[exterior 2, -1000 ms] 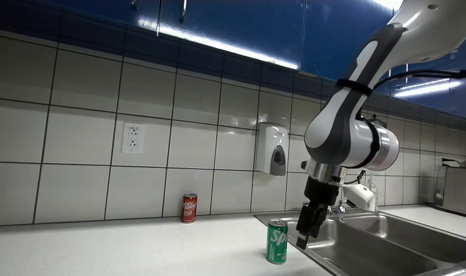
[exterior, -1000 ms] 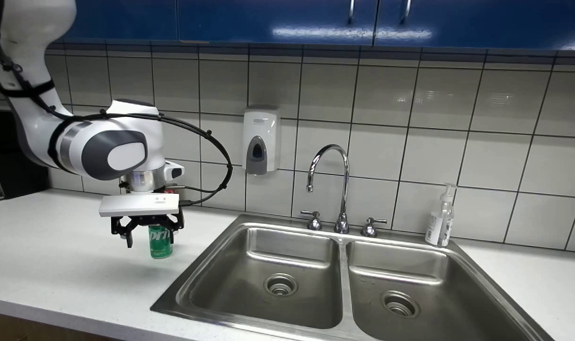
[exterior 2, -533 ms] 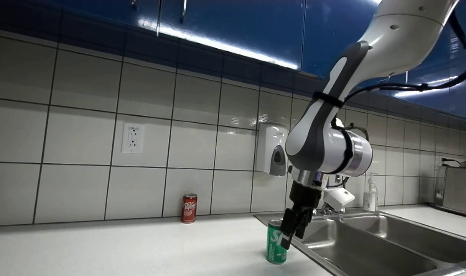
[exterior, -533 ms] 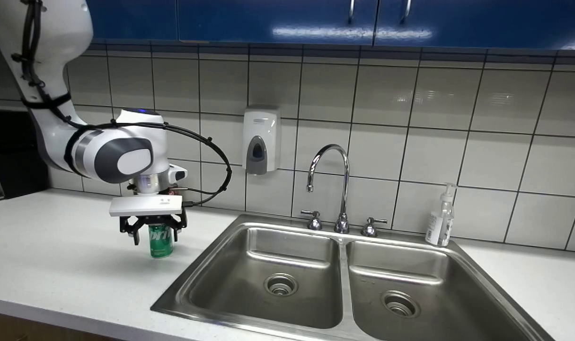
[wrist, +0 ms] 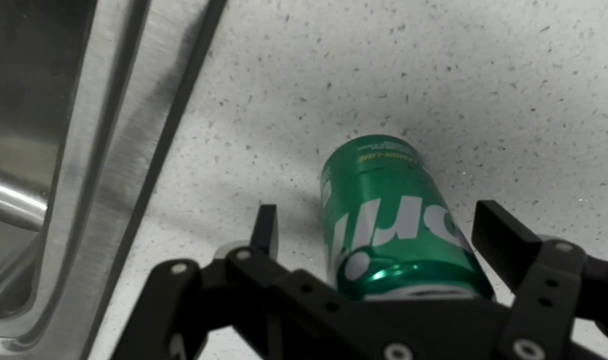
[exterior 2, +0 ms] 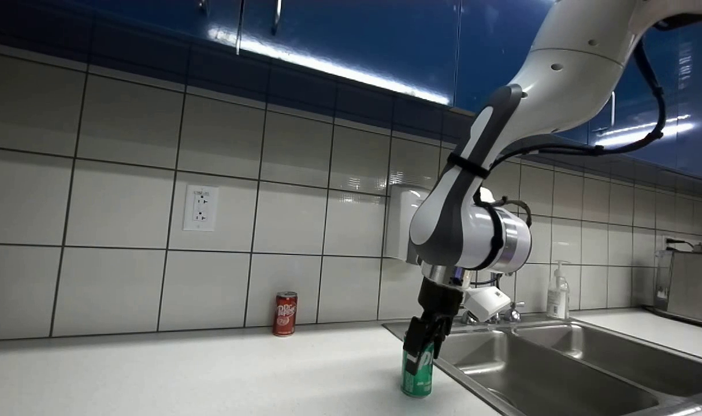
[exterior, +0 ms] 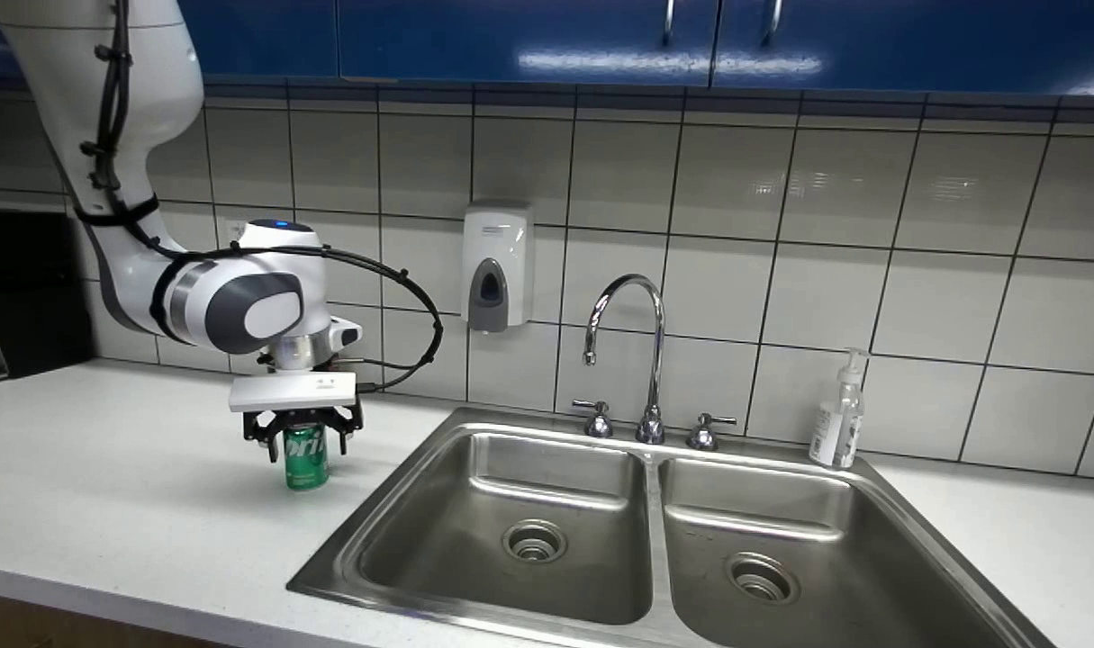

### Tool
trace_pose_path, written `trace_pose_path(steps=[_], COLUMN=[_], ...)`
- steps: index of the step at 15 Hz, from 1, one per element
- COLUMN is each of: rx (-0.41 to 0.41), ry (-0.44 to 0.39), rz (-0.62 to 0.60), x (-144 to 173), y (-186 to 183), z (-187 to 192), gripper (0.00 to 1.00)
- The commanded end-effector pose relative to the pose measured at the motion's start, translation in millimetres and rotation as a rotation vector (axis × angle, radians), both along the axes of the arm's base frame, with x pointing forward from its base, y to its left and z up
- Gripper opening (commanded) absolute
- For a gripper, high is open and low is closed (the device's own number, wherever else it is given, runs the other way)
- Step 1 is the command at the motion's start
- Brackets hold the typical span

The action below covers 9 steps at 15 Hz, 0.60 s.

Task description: Put the green can in the sink to the left

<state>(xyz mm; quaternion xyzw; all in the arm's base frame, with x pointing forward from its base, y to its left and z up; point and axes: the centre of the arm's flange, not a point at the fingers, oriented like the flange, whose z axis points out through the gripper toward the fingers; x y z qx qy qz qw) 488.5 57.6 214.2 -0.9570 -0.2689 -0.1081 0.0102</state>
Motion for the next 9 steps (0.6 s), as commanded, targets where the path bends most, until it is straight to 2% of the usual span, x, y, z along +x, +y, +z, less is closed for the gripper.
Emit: trace_pose_path(steps=[1, 4, 5, 6, 9], rx=[0.006, 0.010, 0.011, 0.013, 0.018], ry=[-0.017, -0.024, -0.026, -0.022, -0.018], rz=[0.019, 0.038, 0.039, 0.043, 0.044], x=[13.9, 19.2, 20.0, 20.9, 23.6], y=[5.4, 8.7, 8.6, 8.0, 6.8], z=[-11.3, -11.2, -11.0, -11.3, -12.0], gripper=[1.00, 1.00, 0.75, 0.74, 0.50])
